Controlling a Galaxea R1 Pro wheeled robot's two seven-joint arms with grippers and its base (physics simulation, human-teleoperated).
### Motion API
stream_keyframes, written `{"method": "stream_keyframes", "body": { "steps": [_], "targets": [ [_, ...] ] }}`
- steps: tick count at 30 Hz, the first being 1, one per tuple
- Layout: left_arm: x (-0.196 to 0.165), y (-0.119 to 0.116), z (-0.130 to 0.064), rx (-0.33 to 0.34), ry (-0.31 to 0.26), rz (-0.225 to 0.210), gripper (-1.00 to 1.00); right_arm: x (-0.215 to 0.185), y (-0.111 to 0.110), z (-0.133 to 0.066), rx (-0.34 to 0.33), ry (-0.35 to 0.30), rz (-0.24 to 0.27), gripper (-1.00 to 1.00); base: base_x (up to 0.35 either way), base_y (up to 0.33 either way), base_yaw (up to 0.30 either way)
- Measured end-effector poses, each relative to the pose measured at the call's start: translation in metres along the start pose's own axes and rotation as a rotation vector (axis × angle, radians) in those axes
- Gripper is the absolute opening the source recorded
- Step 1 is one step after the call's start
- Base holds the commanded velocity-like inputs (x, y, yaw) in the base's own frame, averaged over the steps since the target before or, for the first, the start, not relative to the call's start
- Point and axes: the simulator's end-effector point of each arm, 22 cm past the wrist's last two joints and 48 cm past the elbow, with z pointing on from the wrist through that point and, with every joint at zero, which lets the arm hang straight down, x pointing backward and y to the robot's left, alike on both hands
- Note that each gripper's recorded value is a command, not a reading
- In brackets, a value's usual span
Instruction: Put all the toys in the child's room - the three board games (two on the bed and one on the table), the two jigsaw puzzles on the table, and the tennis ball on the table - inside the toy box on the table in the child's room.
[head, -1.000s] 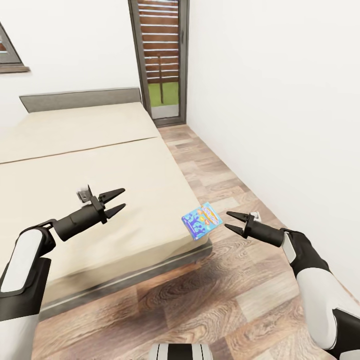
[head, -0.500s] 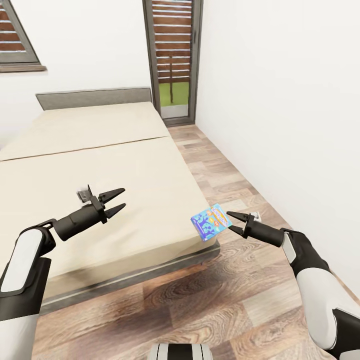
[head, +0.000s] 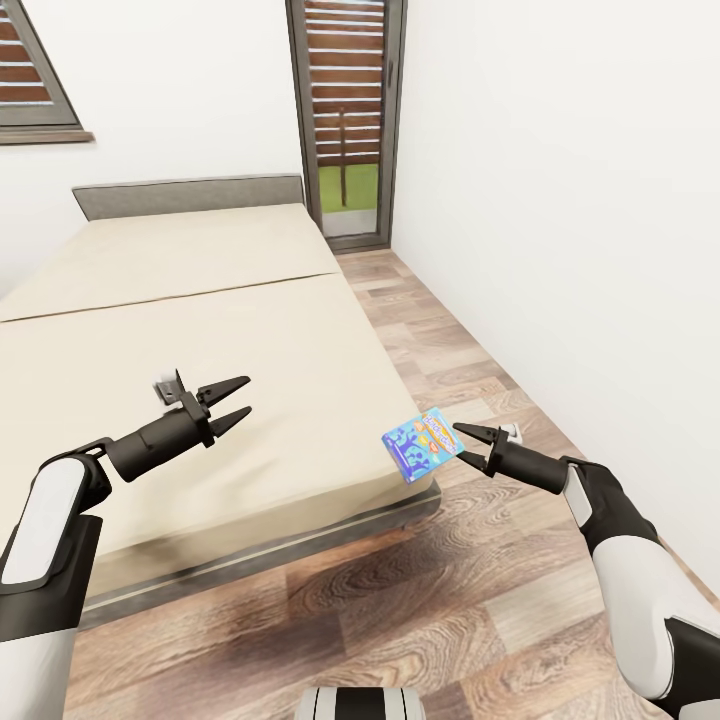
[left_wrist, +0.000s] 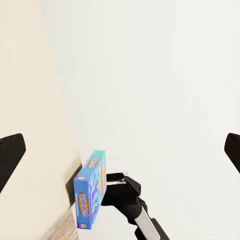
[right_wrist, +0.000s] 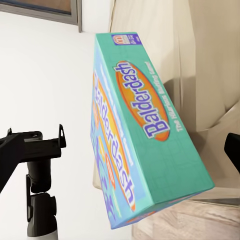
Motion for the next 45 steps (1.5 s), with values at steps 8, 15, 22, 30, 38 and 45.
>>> {"method": "stream_keyframes", "body": {
  "steps": [8, 15, 22, 30, 38, 45],
  "targets": [
    [0.0000, 0.0000, 0.0000, 0.000, 0.000, 0.000, 1.00, 0.0002, 0.0000, 0.0001, 0.000, 0.000, 0.001, 1.00, 0.000, 0.000, 0.003],
    [0.0000, 0.0000, 0.0000, 0.000, 0.000, 0.000, 1.00, 0.0004, 0.0000, 0.0004, 0.000, 0.001, 0.001, 1.00, 0.000, 0.000, 0.001],
    [0.0000, 0.0002, 0.0000, -0.001, 0.000, 0.000, 1.00, 0.0018, 0.0004, 0.0025, -0.004, 0.002, 0.002, 1.00, 0.000, 0.000, 0.000],
    [-0.0002, 0.0005, 0.0000, -0.002, -0.001, 0.000, 1.00, 0.0032, 0.0007, 0.0047, -0.006, 0.004, 0.002, 1.00, 0.000, 0.000, 0.000],
    [-0.0002, 0.0006, 0.0000, -0.003, -0.001, 0.000, 1.00, 0.0035, -0.0001, 0.0049, -0.003, 0.005, -0.005, 1.00, 0.000, 0.000, 0.000],
    [-0.0003, 0.0006, 0.0000, -0.003, -0.001, 0.000, 1.00, 0.0035, -0.0001, 0.0049, -0.003, 0.004, -0.005, 1.00, 0.000, 0.000, 0.000]
  ]
}}
